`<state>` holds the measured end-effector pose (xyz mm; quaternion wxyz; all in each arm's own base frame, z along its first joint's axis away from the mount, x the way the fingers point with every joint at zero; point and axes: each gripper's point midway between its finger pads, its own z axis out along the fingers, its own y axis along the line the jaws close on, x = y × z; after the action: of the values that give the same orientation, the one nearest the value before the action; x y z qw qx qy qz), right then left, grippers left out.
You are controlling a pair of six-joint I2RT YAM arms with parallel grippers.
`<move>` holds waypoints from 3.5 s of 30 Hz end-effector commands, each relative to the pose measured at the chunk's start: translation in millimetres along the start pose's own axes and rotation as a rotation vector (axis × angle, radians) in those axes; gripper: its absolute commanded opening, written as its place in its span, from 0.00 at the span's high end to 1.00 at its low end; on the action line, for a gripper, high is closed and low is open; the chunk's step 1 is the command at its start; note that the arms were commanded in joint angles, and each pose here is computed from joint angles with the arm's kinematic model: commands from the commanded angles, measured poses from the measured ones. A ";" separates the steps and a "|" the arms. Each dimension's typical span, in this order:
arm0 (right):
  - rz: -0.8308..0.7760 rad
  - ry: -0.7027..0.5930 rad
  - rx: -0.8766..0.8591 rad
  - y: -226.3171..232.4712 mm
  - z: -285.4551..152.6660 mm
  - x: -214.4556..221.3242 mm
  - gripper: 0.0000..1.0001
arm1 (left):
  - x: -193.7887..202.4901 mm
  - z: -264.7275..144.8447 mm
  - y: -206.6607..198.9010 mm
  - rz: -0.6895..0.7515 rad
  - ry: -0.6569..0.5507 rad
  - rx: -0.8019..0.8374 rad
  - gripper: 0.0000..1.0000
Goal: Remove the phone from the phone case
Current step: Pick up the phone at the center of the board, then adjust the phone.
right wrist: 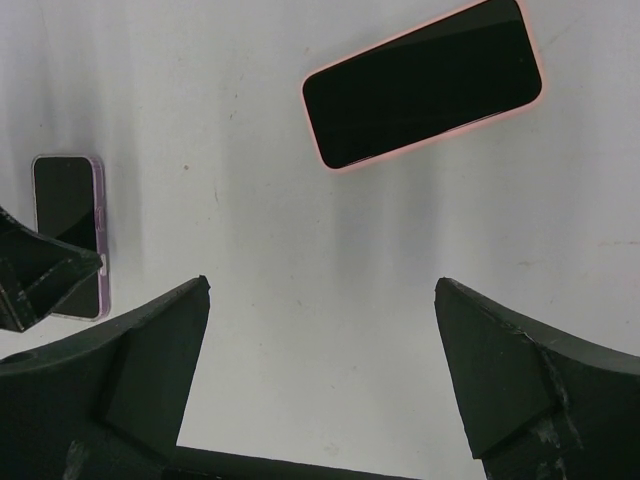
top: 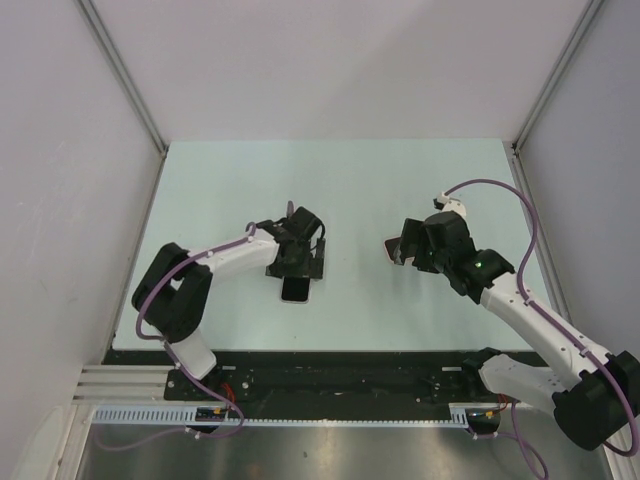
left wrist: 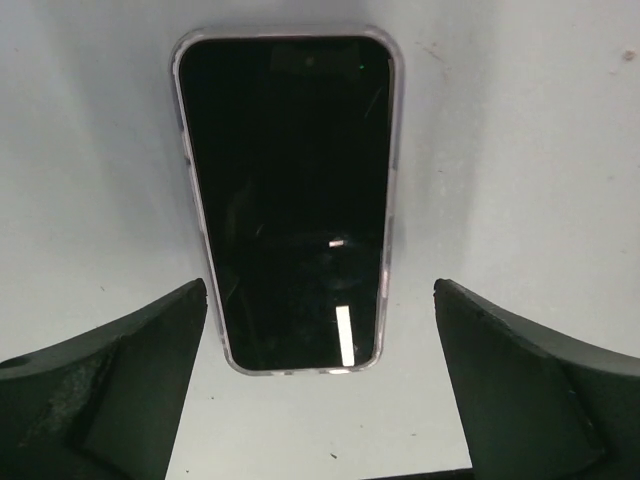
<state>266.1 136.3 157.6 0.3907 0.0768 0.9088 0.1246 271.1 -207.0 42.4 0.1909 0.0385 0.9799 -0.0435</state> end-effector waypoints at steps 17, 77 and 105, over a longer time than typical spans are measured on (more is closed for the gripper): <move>0.050 0.023 -0.032 10.9 -1.4 5.7 0.00 | 0.3 18.6 -20.2 -0.023 0.054 0.055 0.27; 0.494 0.191 -0.613 166.8 70.1 107.0 1.00 | -27.7 -43.3 -112.5 -0.254 0.056 0.610 0.29; 0.415 0.131 -1.039 148.8 -23.1 -24.2 1.00 | -81.1 -189.9 -87.8 -0.180 -0.469 1.300 0.02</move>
<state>279.2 255.2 171.1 0.2703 0.1235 0.7683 0.5669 278.9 -265.1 204.1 0.3300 0.0021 0.7734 -0.5412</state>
